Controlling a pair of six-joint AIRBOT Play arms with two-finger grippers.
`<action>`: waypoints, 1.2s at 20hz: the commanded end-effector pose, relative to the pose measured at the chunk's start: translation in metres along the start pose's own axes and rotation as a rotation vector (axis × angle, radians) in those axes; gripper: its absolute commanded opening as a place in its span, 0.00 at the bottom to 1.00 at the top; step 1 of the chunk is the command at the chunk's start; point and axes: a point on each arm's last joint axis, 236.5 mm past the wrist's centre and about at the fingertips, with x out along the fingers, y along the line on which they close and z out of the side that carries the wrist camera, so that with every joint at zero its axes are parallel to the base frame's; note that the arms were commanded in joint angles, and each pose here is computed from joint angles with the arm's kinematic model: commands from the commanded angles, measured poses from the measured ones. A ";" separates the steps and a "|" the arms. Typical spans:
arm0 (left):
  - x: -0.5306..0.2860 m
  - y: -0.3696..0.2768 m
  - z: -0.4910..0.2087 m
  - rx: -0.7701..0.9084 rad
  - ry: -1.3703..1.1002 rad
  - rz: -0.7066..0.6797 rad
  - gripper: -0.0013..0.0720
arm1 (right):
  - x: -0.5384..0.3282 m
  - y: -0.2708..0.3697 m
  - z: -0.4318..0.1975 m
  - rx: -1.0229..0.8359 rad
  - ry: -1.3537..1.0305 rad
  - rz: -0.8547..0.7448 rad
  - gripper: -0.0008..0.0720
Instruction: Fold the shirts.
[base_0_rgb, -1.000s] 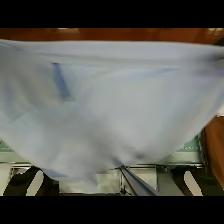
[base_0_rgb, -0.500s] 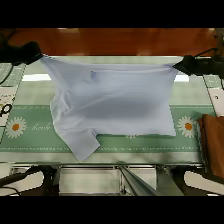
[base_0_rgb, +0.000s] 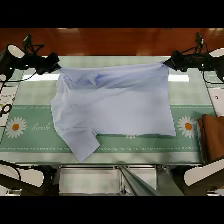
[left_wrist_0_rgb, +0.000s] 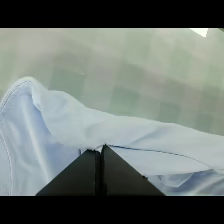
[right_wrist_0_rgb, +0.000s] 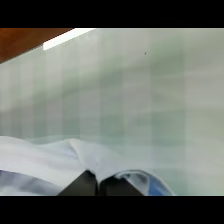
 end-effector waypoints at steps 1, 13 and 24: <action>-0.002 0.000 -0.018 0.045 0.086 -0.005 0.05 | 0.001 0.000 -0.017 -0.004 0.090 0.031 0.04; -0.038 0.062 -0.168 0.083 0.621 -0.008 0.05 | -0.019 -0.060 -0.127 0.022 0.487 -0.119 0.04; -0.069 0.063 -0.172 0.066 0.688 -0.004 0.71 | -0.062 -0.062 -0.129 0.107 0.544 -0.176 0.59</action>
